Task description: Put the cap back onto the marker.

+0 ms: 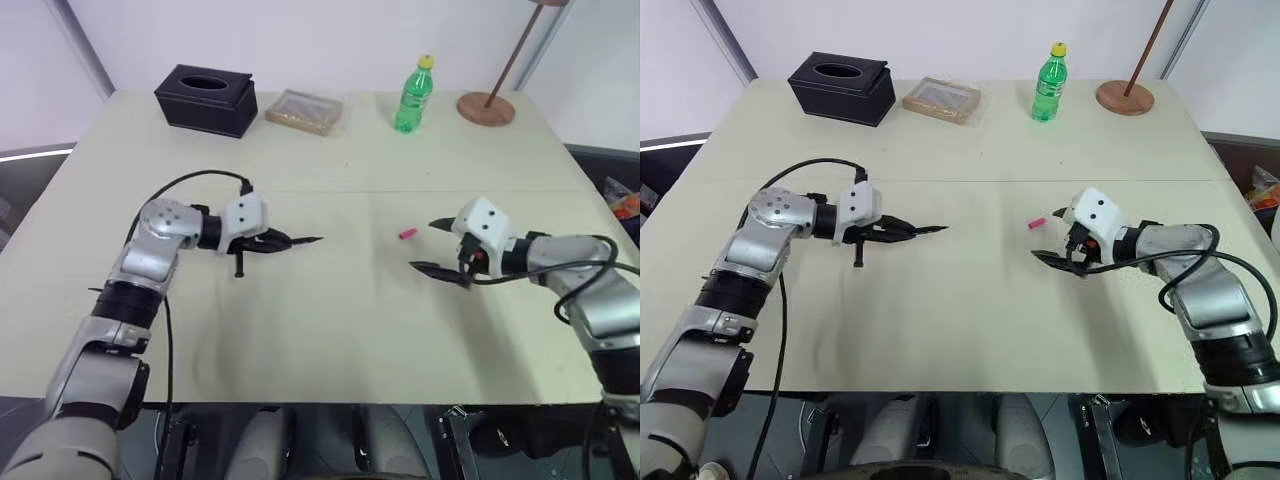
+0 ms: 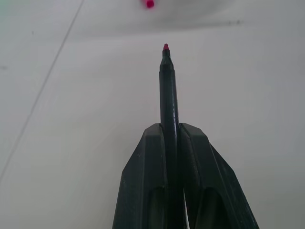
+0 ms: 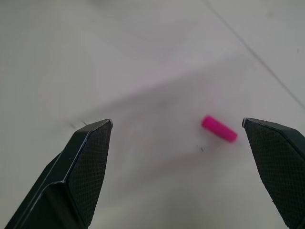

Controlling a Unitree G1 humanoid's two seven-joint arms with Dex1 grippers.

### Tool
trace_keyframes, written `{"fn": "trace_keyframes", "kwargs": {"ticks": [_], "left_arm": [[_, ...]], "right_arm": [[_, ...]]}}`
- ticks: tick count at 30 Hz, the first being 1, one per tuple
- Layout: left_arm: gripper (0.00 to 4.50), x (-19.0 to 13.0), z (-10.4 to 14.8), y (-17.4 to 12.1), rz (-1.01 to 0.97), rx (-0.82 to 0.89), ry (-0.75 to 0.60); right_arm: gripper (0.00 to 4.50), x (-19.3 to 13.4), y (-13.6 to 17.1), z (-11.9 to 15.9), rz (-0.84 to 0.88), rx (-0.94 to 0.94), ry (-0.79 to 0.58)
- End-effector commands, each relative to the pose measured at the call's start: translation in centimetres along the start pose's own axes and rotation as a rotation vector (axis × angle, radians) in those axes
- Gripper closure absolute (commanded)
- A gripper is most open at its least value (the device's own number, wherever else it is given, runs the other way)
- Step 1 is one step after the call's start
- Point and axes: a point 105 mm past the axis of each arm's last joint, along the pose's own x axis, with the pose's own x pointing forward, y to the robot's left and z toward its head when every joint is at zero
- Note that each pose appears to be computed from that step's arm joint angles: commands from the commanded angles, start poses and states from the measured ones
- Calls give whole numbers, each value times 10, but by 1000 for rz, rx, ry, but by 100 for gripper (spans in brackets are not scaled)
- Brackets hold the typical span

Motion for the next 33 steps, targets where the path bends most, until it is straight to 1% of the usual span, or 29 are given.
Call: {"fn": "trace_keyframes", "kwargs": {"ticks": [1, 5, 11, 20, 28, 31, 33], "left_arm": [[448, -10, 19, 2, 52, 33, -42], [448, -14, 16, -4, 74, 30, -19], [448, -20, 14, -10, 113, 22, 0], [448, -26, 17, -12, 154, 17, 11], [448, -29, 17, -12, 163, 21, 26], [450, -30, 18, -10, 170, 24, 24], [450, -30, 18, -9, 175, 27, 25]], "right_arm": [[0, 6, -17, -11, 44, -52, 46], [0, 17, -33, -20, 79, -84, 93], [0, 33, -46, -15, 99, -113, 101], [0, 49, -47, -8, 135, -131, 97], [0, 50, -43, -21, 143, -111, 126], [81, 51, -42, -24, 141, -106, 131], [174, 52, -41, -25, 142, -100, 133]]}}
